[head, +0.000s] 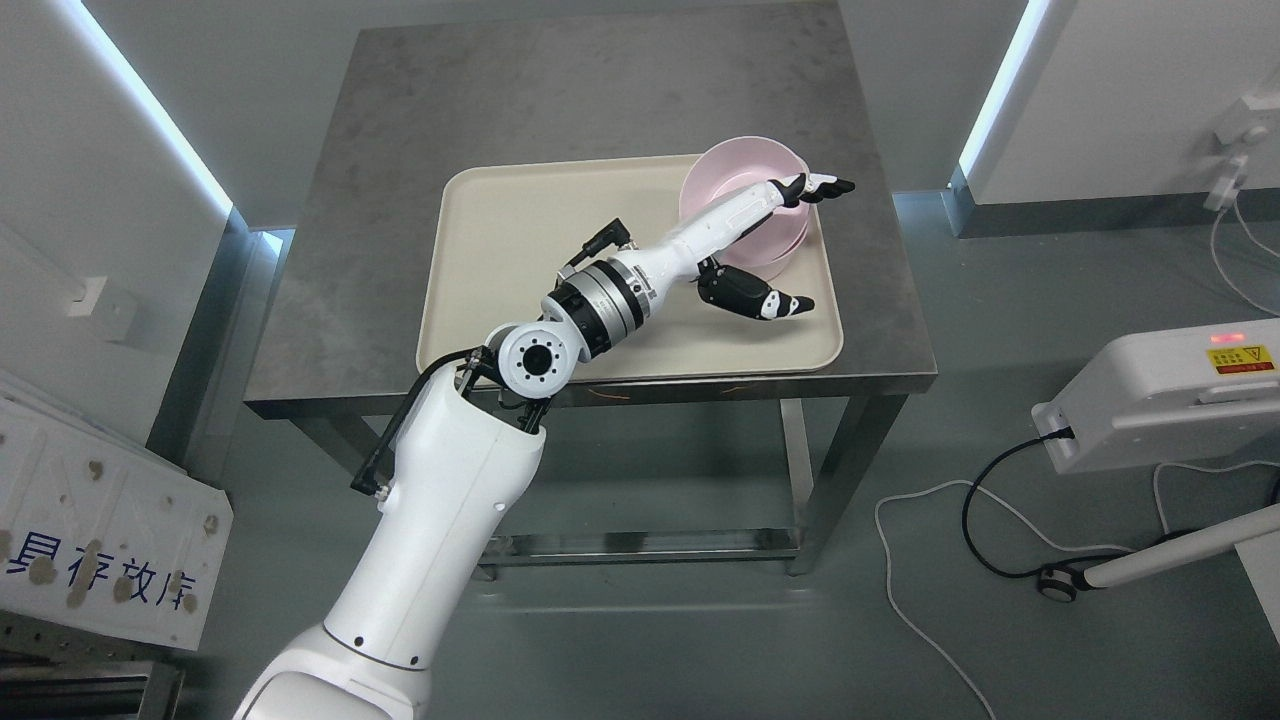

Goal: Stack pink IKEA bowls on left shelf middle
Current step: 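Lower the pink bowl into the other pink bowl and release it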

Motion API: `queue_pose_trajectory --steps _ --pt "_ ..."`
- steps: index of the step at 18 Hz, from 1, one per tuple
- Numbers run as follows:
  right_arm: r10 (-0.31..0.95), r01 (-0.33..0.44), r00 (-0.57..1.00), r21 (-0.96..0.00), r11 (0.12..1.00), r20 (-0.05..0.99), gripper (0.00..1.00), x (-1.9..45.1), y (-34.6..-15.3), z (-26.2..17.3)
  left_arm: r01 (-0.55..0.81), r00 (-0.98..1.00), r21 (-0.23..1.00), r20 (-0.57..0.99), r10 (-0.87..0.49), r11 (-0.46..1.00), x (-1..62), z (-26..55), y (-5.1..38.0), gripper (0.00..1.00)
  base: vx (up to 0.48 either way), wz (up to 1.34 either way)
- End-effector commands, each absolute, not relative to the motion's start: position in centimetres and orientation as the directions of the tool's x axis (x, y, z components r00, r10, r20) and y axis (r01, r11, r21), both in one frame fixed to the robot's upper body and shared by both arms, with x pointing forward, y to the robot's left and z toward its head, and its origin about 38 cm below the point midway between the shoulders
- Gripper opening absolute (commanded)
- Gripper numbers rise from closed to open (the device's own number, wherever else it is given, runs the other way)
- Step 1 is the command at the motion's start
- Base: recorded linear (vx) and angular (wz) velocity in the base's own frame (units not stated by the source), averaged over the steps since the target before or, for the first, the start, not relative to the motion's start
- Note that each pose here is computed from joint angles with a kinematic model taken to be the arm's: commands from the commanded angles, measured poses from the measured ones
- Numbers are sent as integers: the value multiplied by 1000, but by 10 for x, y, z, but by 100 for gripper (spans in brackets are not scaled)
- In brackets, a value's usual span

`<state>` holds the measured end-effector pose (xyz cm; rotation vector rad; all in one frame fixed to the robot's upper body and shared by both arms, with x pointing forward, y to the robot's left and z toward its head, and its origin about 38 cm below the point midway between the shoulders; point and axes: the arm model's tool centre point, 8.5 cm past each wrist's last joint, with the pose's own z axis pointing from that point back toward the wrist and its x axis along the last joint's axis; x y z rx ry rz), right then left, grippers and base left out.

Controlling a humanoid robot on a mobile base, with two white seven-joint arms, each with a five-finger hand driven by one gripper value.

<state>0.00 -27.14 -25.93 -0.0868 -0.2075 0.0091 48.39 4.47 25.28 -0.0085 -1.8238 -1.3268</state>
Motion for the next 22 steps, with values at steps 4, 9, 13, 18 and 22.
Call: queue_pose_trajectory --steps 4,9,13,18,22 --pt "18 5 975 -105 994 222 100 6 -283 -258 365 -701 807 567 -433 465 473 276 63 81 0 0" --pt "18 5 975 -105 994 222 100 6 -283 -258 333 -635 822 558 -534 463 484 276 77 79 0 0" --pt "18 5 975 -105 994 222 100 6 -283 -258 268 -621 892 449 -642 364 490 274 79 74 0 0" --pt "18 5 975 -105 994 222 100 6 -283 -258 279 -596 937 342 -726 212 493 263 79 68 0 0" --pt "18 5 975 -105 994 222 100 6 -283 -258 270 -589 943 323 -741 196 497 264 81 63 0 0"
